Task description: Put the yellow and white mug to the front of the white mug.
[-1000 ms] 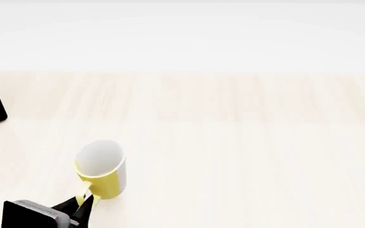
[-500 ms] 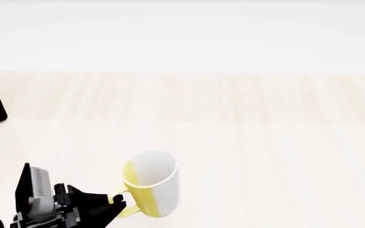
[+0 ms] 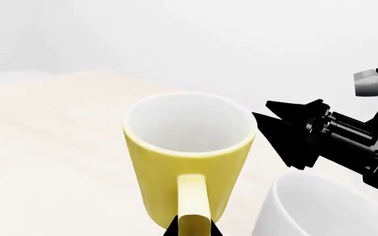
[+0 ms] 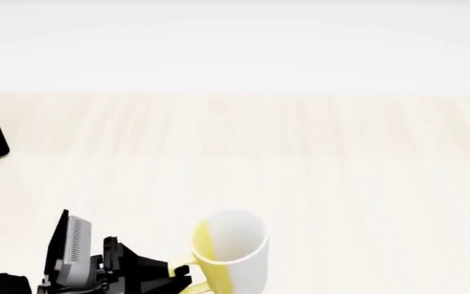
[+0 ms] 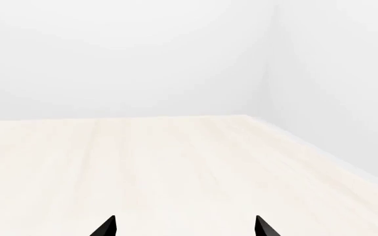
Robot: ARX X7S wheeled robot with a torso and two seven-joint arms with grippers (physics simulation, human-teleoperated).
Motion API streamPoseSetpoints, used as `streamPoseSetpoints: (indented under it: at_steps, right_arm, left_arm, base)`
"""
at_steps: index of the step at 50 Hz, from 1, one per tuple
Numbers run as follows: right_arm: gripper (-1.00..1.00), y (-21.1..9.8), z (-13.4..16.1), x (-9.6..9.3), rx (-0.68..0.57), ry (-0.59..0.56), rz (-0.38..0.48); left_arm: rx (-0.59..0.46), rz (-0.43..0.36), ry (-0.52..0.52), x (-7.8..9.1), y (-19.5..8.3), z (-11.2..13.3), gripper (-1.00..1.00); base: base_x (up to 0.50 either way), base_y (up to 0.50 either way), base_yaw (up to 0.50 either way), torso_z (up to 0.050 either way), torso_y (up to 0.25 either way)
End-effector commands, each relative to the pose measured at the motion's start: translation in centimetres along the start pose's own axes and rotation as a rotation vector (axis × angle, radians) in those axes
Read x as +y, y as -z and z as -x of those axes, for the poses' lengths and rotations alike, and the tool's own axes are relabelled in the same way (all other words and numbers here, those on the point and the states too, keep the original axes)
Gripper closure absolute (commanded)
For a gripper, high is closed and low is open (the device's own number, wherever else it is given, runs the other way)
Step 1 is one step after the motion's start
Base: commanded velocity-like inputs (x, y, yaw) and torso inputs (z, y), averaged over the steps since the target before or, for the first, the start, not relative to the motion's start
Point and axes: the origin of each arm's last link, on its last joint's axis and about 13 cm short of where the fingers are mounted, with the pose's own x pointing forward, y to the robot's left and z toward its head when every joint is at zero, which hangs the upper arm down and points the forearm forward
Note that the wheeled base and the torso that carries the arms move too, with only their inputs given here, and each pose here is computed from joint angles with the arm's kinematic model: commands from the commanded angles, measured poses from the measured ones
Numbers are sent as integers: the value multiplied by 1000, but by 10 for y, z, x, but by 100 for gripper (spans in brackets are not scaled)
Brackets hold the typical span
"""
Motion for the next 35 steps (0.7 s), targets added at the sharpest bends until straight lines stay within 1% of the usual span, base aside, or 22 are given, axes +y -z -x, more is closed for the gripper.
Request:
streamPoseSetpoints:
  at_steps: [1,10,16,27,35]
  right_arm:
    - [-100,0,0,0,-1,1,-1]
    - [-100,0,0,0,-2,0,0]
    - [-100,-1,1,0,-4,-5,1]
    - [-100,-1,1,0,-7,-6,1]
    - [-100,-2,1,0,-10,-5,0]
  left_arm:
    - [-4,-15,9,0,-2,-9,100]
    - [-2,-19,-15,3,2,-11,100]
    - [22,-36,-40,5,6,-12,100]
    - [88,-68,-81,9,25,-15,100]
    - [111,-73,-83,9,31,-17,100]
  base:
    - [0,0,0,0,0]
    - [0,0,0,0,0]
    - [0,0,0,0,0]
    - [0,0,0,0,0]
    - [0,0,0,0,1]
